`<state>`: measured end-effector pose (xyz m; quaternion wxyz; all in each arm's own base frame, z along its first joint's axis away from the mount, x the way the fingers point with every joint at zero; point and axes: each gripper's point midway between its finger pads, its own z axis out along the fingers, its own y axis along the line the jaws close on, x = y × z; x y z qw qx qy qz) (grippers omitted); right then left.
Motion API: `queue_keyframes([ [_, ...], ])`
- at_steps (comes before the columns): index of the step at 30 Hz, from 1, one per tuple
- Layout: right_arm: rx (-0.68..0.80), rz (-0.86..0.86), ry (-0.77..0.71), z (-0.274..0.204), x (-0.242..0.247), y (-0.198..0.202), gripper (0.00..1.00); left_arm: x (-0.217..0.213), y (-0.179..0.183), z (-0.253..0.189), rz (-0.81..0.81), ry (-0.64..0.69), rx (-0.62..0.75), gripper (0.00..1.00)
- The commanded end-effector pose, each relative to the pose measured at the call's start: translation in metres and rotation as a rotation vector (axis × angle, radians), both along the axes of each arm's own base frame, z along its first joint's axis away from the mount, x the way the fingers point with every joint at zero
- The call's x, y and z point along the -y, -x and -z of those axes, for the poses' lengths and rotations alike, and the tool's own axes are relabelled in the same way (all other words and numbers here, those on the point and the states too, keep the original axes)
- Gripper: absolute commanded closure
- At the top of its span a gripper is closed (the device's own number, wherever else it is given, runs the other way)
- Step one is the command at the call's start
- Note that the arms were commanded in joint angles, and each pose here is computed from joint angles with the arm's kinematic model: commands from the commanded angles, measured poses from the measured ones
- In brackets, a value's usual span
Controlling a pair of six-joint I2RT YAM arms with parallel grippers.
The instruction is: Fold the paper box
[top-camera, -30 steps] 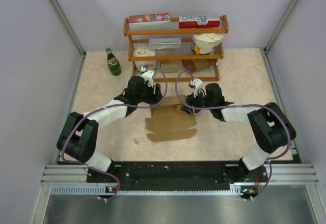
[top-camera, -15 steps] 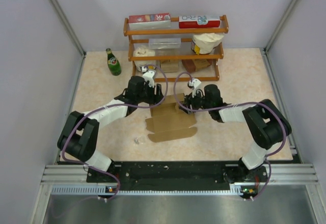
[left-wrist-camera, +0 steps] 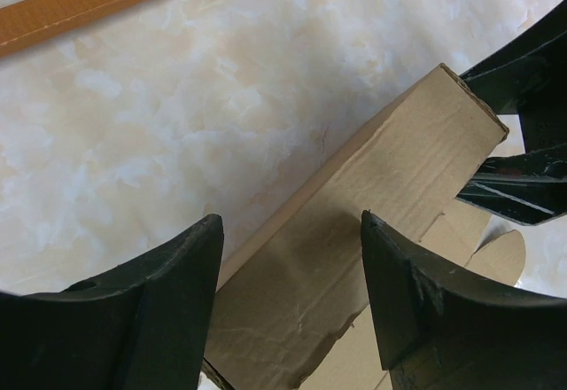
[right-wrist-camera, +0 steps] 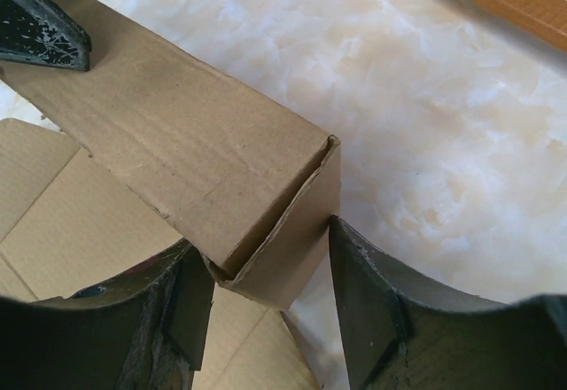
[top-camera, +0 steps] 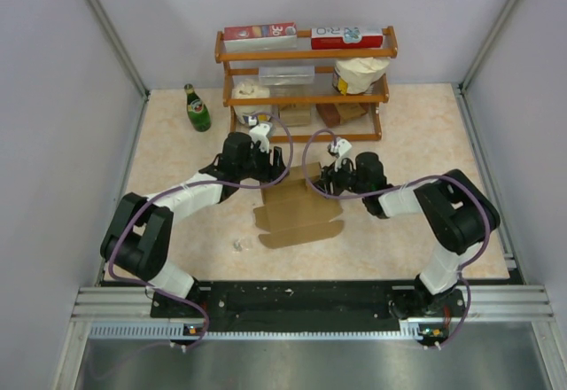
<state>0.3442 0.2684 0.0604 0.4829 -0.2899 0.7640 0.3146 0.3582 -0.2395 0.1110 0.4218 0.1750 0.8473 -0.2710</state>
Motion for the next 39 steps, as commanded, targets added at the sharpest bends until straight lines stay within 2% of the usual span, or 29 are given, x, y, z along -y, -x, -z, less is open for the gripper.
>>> queue_keyframes([
  [1,0.075,-0.004,-0.054,-0.016,-0.012,-0.007,0.48,0.009,-0.005,-0.011,0.025,0.038,0.038,0.32],
  [13,0.106,0.048,-0.058,-0.018,-0.017,-0.013,0.61,0.011,-0.004,-0.01,0.035,0.044,0.034,0.32],
  [29,0.115,0.26,-0.015,-0.011,-0.012,-0.026,0.8,0.014,-0.001,-0.011,0.056,0.064,0.026,0.32],
  [39,0.138,0.355,0.066,-0.006,-0.011,-0.031,0.83,0.024,0.006,-0.012,0.105,0.111,0.013,0.33],
])
